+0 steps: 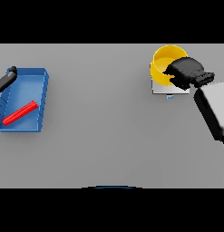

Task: Pick up the red beaker and tilt it to pour out 1 green nut into yellow bowl. Pick up the yellow bowl and place it on the metallic measuring scale.

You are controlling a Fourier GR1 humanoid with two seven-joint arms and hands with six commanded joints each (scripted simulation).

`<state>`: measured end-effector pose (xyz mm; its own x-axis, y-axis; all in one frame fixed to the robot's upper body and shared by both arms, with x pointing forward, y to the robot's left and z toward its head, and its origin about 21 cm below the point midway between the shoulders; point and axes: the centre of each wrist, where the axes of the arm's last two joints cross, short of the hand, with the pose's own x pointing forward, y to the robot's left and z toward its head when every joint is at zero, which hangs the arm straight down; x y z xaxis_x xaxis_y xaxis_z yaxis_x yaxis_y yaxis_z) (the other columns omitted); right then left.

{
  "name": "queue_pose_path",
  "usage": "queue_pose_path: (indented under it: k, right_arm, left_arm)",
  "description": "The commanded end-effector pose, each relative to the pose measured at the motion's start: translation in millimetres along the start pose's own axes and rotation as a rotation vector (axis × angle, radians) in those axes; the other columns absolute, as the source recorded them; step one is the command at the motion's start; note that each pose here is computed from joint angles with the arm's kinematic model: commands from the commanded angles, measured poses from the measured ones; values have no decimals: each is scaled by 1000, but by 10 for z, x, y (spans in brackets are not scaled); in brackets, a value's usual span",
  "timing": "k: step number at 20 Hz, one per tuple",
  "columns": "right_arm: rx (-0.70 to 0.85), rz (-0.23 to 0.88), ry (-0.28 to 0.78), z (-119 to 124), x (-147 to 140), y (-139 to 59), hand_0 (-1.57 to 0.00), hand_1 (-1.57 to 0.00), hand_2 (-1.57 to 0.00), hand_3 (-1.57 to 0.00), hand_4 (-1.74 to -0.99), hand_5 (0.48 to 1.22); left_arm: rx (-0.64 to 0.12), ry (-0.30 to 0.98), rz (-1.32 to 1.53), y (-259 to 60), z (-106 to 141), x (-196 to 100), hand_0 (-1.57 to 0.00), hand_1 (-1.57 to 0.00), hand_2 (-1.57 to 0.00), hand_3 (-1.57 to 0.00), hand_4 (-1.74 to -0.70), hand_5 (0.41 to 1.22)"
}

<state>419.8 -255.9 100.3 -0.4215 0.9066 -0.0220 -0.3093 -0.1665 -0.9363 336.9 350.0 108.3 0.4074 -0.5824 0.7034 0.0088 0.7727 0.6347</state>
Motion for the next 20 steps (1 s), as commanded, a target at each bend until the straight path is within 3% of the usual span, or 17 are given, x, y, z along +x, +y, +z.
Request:
queue_pose_path:
  k: [1,8,11,13,14,15,17,20]
  right_arm:
    - [2,-15,5,-25,-34,13,-1571,-1571,-1474,-1235,-1741,1221]
    - [49,-101,42,-114,-195,183,-1548,-1571,-1393,-1407,-1741,1221]
    - [74,-120,47,-142,-196,236,-1417,-1571,-1363,-1487,-1741,1221]
    - [83,-124,43,-122,-235,244,-1397,-1571,-1385,-1363,-1741,1221]
    - [86,-131,52,-122,-230,238,-1332,-1459,-1423,-1198,-1741,1221]
    - [80,-142,52,-122,-222,243,-1128,-1322,-1330,-1057,-1701,1221]
    - [98,-169,65,-142,-242,207,-721,-980,-1042,-833,-1619,1072]
    - [126,-165,73,-149,-242,251,-369,-582,-693,-613,-1539,933]
  left_arm:
    - [-7,6,2,-16,-19,9,1,1,1,1,-722,717]
    - [-12,1,14,-11,-27,-6,1,1,1,1,-729,714]
    - [-5,13,8,-13,-16,0,1,1,1,1,-727,712]
    - [-11,12,0,-51,-10,7,1,1,1,1,-727,715]
    - [-12,16,3,-73,-26,-15,1,1,1,1,-729,717]
    - [-8,13,8,-35,-17,-3,1,1,1,1,-730,720]
    - [-14,10,5,-34,-32,-3,1,1,1,1,-733,728]
    - [-21,8,6,-37,-57,18,1,1,1,1,-727,717]
